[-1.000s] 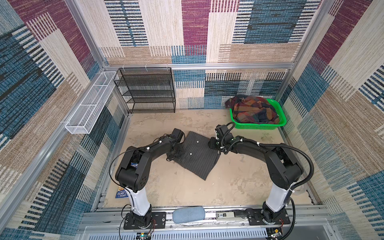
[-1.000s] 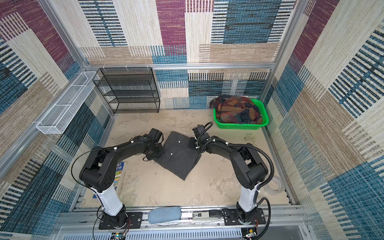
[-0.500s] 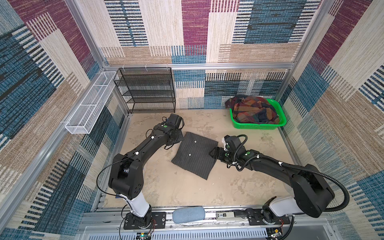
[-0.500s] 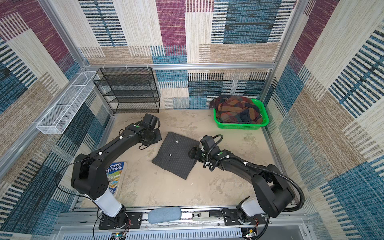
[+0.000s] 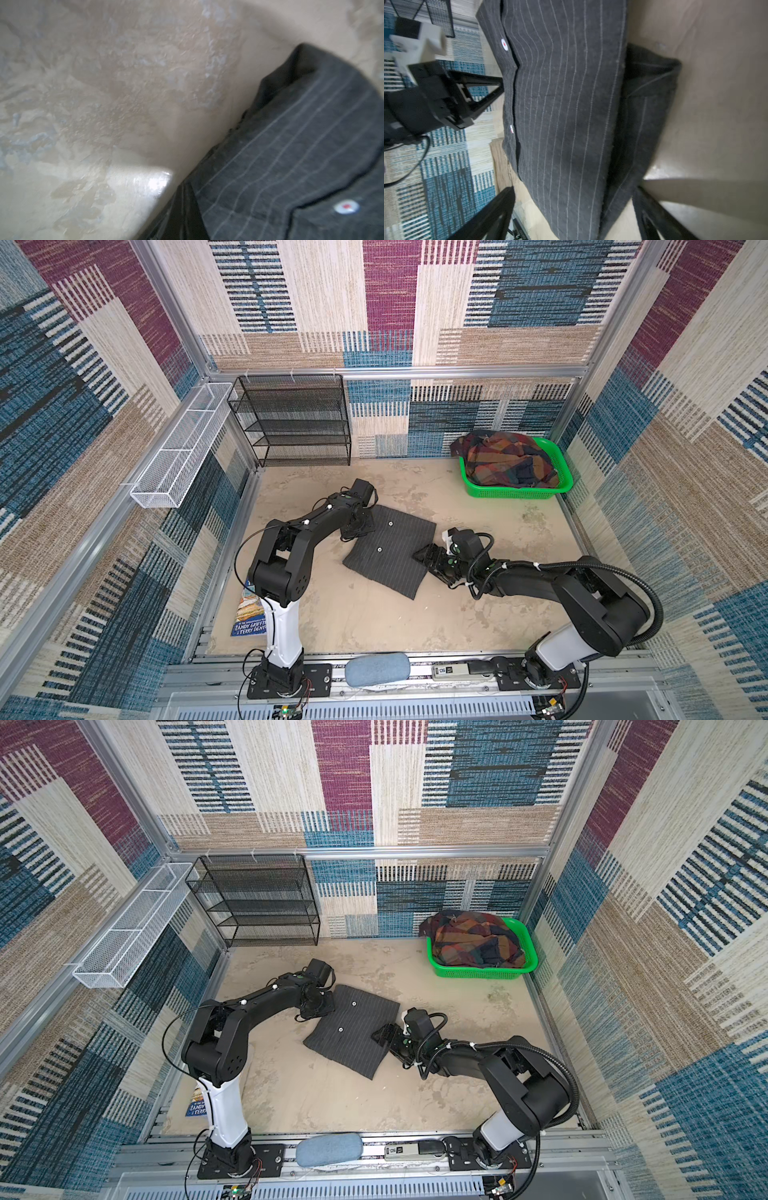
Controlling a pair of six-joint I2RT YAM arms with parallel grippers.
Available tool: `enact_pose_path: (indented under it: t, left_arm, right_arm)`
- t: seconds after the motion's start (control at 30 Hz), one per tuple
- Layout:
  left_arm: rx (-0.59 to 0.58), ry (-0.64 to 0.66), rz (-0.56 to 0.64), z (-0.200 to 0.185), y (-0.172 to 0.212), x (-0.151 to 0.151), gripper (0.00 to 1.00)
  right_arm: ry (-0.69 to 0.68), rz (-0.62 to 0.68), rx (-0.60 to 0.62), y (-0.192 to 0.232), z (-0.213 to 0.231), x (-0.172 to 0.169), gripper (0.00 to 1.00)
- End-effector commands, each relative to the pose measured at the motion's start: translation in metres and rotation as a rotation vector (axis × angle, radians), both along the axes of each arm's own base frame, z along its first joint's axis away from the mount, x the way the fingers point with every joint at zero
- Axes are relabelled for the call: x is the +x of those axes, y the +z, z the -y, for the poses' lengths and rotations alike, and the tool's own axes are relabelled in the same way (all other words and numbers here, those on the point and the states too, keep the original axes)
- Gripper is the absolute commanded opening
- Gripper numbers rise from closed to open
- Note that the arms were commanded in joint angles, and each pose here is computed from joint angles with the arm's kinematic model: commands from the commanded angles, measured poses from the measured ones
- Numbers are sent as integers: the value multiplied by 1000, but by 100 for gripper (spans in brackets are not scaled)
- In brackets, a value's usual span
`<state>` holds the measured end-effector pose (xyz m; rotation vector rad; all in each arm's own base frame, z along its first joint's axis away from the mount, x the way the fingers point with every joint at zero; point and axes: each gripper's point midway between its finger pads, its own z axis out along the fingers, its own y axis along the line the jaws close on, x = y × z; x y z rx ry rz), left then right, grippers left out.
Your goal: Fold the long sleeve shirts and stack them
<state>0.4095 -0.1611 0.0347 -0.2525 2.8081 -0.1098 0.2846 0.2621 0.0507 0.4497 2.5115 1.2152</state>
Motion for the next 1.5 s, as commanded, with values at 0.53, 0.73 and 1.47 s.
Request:
enact_pose_path:
  t: [0.53, 0.73, 1.47]
  left_arm:
    - [78, 26, -107, -6, -50, -30, 0]
    - [82, 25, -124, -6, -54, -38, 0]
    - [35, 83, 165, -46, 123, 3, 46]
  right_arm:
    - [55, 84, 139, -6, -52, 51, 83]
    - [57, 117, 180, -5, -63, 65, 67]
    - [135, 239, -278, 58, -24, 75, 0]
